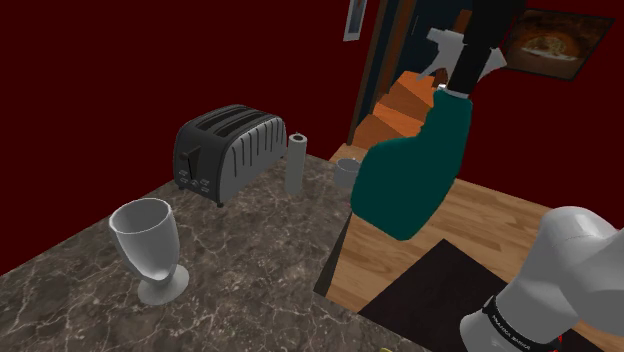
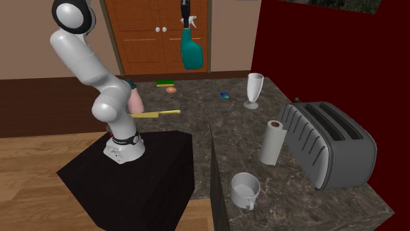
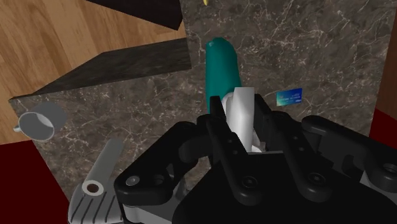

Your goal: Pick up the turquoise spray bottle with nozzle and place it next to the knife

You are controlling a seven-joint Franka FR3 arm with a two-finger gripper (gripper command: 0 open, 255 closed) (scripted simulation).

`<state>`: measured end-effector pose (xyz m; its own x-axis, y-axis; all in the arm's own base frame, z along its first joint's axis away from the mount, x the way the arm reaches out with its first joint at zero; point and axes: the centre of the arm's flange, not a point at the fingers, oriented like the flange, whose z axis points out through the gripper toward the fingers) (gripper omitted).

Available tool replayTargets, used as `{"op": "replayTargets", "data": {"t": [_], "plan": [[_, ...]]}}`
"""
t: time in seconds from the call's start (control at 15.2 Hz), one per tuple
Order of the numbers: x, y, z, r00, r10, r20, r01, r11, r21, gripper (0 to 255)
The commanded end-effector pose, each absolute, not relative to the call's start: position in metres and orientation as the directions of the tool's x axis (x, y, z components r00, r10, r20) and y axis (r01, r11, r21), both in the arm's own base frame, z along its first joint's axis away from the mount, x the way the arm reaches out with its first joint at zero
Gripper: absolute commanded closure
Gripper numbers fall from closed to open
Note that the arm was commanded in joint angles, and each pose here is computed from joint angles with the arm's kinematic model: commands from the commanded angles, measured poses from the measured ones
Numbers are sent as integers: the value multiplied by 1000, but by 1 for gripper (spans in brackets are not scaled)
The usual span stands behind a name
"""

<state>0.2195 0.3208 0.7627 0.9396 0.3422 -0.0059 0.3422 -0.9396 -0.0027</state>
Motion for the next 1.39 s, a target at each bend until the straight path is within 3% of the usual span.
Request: {"op": "replayTargets", "data": {"t": [0.0, 0.33, 1.32], "plan": [[199, 337, 764, 940, 341, -6, 341, -940, -3, 255], [144, 379, 764, 940, 341, -6, 341, -940, -3, 255], [144, 379, 685, 940, 341, -6, 341, -940, -3, 255]]}}
